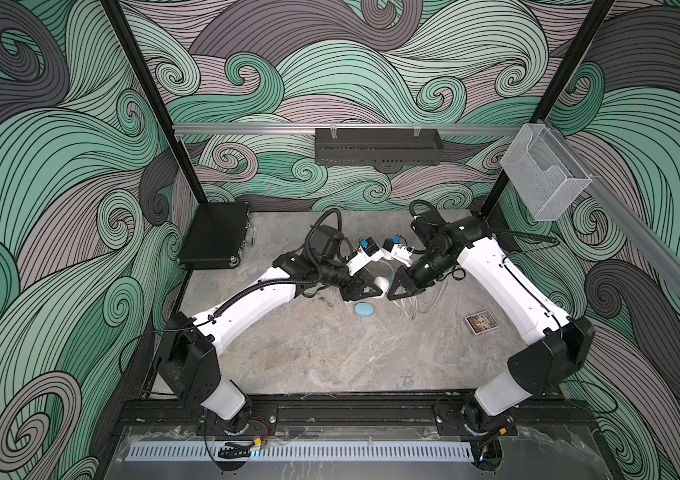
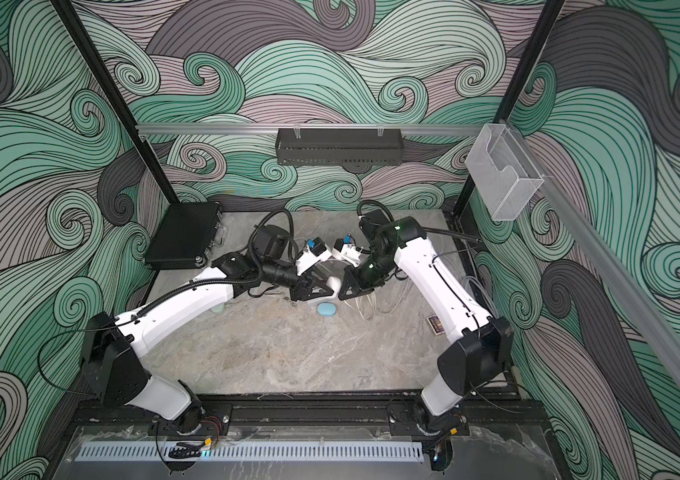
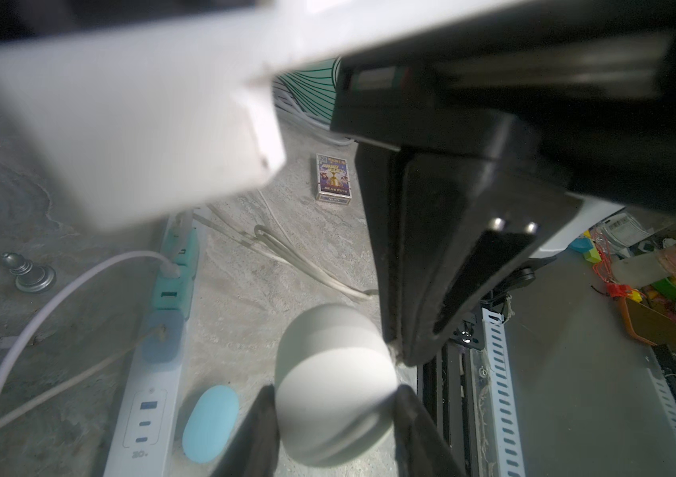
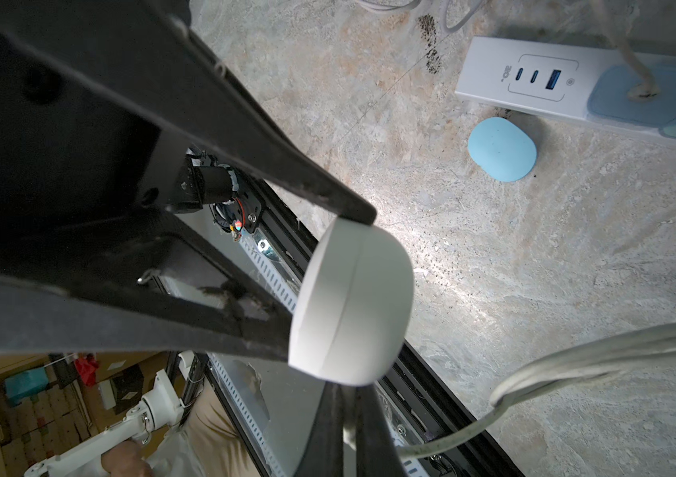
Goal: Charge the bluetooth headset
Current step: Insert the charging cable into the bluetooth headset.
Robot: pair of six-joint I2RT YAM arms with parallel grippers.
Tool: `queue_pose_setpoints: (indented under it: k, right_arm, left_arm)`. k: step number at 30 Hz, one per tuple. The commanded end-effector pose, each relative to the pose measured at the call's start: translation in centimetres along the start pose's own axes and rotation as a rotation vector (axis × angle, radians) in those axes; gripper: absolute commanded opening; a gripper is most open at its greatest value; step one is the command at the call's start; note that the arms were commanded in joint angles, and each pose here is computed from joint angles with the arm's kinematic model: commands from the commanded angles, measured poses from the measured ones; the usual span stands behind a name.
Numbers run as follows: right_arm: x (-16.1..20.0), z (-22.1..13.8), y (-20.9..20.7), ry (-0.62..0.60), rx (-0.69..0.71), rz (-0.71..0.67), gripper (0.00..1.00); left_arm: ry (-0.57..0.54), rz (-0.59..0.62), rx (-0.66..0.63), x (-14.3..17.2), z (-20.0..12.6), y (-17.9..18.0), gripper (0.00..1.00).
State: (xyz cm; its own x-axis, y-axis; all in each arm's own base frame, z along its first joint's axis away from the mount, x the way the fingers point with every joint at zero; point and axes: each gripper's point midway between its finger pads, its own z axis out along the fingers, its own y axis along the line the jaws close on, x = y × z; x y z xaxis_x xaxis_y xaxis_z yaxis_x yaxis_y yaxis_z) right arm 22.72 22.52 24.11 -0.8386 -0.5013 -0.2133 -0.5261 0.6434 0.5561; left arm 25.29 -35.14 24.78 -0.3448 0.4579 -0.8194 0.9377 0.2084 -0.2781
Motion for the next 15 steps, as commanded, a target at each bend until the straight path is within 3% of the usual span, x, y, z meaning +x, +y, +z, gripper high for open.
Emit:
queue_pose_setpoints:
  k: [1,7,15]
  right_arm:
    - [-3.3,-0.4,0.1,-0.133,0.060,-0.066,0.00]
    - [-4.1,-0.4,-0.1,-0.166,0.115,-0.090,0.00]
    - [-6.0,-1.2,1.2,-0.215,0.054,-0.139,0.00]
  left_arm:
    - [-0.015,0.034,0.139,-1.0,-0.2,-4.2,0.05]
    - [-0.021,0.026,0.167,-1.2,-0.1,-5.0,0.05]
    - [0.039,0.059,0.166,0.2,1.0,-5.6,0.05]
